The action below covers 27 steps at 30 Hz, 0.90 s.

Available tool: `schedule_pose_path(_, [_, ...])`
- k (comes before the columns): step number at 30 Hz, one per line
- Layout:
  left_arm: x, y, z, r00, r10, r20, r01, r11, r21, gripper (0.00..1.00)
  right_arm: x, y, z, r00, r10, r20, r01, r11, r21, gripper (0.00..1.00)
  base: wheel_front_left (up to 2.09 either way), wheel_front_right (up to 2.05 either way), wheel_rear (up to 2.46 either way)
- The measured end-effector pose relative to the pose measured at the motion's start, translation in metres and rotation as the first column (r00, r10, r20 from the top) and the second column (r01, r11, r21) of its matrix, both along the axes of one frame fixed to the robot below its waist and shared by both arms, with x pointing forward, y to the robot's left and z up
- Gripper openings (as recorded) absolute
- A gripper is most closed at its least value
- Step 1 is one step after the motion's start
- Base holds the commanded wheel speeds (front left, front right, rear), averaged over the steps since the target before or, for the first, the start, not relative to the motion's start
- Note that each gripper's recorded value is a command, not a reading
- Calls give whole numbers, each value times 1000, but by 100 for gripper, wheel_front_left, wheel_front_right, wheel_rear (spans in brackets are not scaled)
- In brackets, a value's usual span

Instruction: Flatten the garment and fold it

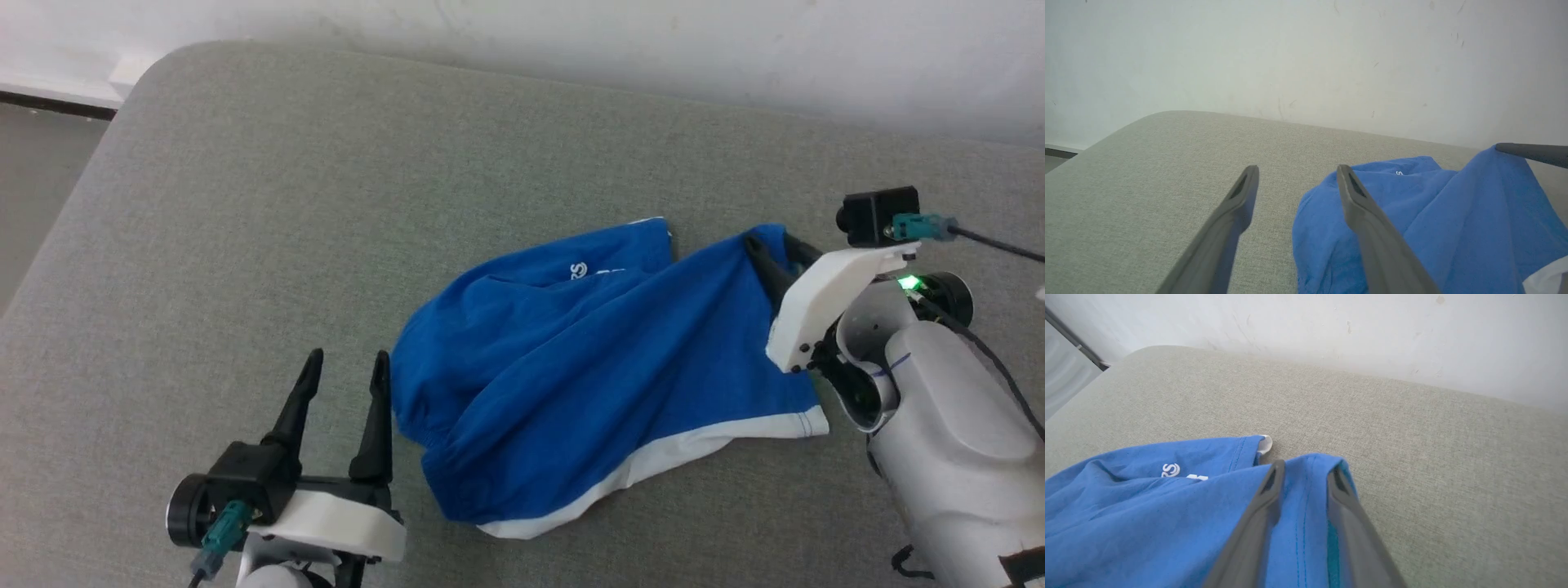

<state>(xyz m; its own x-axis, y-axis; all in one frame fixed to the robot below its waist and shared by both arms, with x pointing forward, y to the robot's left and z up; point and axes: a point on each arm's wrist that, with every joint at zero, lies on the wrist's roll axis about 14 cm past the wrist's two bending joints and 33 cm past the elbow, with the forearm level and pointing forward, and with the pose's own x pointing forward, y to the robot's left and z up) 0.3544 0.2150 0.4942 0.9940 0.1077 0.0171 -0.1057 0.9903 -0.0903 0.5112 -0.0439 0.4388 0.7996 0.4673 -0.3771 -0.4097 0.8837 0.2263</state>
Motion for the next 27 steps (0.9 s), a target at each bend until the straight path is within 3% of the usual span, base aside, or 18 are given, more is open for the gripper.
schedule_pose_path(4, [-4,9,1,1000,25,1,-25,1000,13,100,-3,-3,18,989,-32,144,23,998,63,100,0,0,0])
schedule_pose_path(14, [-35,18,-5,997,38,-63,-38,999,-9,100,-59,-54,45,929,-120,350,108,993,54,100,0,0,0])
schedule_pose_path(20, [-46,4,-10,983,-46,-176,31,996,-86,100,-105,-78,64,903,-175,393,171,984,45,100,0,0,0])
schedule_pose_path(27, [-54,-42,-26,883,-267,-387,218,962,-165,100,-146,-98,82,883,-250,398,252,967,47,100,0,0,0])
